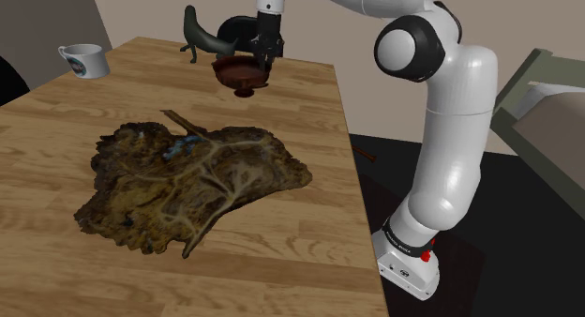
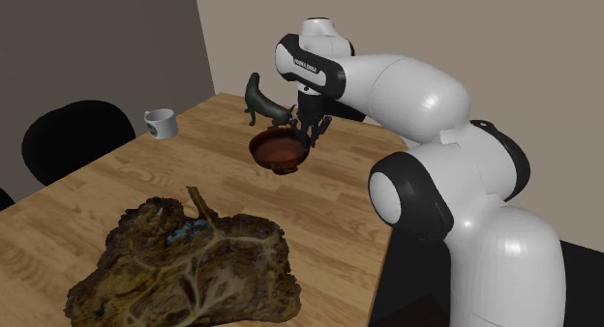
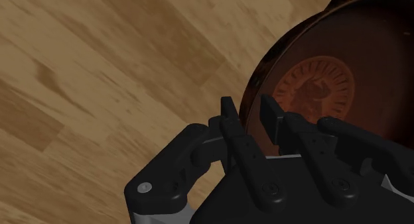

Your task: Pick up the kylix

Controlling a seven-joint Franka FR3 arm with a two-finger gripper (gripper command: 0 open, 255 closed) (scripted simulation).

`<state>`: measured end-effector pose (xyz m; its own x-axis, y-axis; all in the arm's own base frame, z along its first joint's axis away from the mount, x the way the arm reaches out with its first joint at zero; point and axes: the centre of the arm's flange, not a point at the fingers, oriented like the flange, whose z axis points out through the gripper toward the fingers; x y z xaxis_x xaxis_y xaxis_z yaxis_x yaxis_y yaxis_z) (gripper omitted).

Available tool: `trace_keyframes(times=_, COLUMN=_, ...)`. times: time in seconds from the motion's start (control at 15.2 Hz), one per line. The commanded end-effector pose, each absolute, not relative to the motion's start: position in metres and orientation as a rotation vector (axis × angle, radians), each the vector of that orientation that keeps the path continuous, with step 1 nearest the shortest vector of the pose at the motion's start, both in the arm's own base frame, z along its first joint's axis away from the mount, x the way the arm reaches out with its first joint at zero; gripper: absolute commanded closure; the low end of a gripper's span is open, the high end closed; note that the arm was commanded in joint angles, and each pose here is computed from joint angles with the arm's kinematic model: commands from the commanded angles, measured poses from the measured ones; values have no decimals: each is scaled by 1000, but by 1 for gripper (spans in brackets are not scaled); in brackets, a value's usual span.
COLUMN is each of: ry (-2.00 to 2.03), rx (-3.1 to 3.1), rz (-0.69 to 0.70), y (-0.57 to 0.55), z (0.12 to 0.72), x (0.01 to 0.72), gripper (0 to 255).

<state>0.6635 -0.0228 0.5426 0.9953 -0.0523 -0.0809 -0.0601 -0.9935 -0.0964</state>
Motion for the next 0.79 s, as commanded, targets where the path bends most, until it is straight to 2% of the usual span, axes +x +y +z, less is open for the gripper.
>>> trace_keyframes(times=0.0, ry=86, rx=-3039, rz=118, y=-23, z=553, x=663, gripper=255)
trace_keyframes(times=0.73, ry=86, rx=-3039, rz=118, y=-23, z=611, x=663, gripper=255)
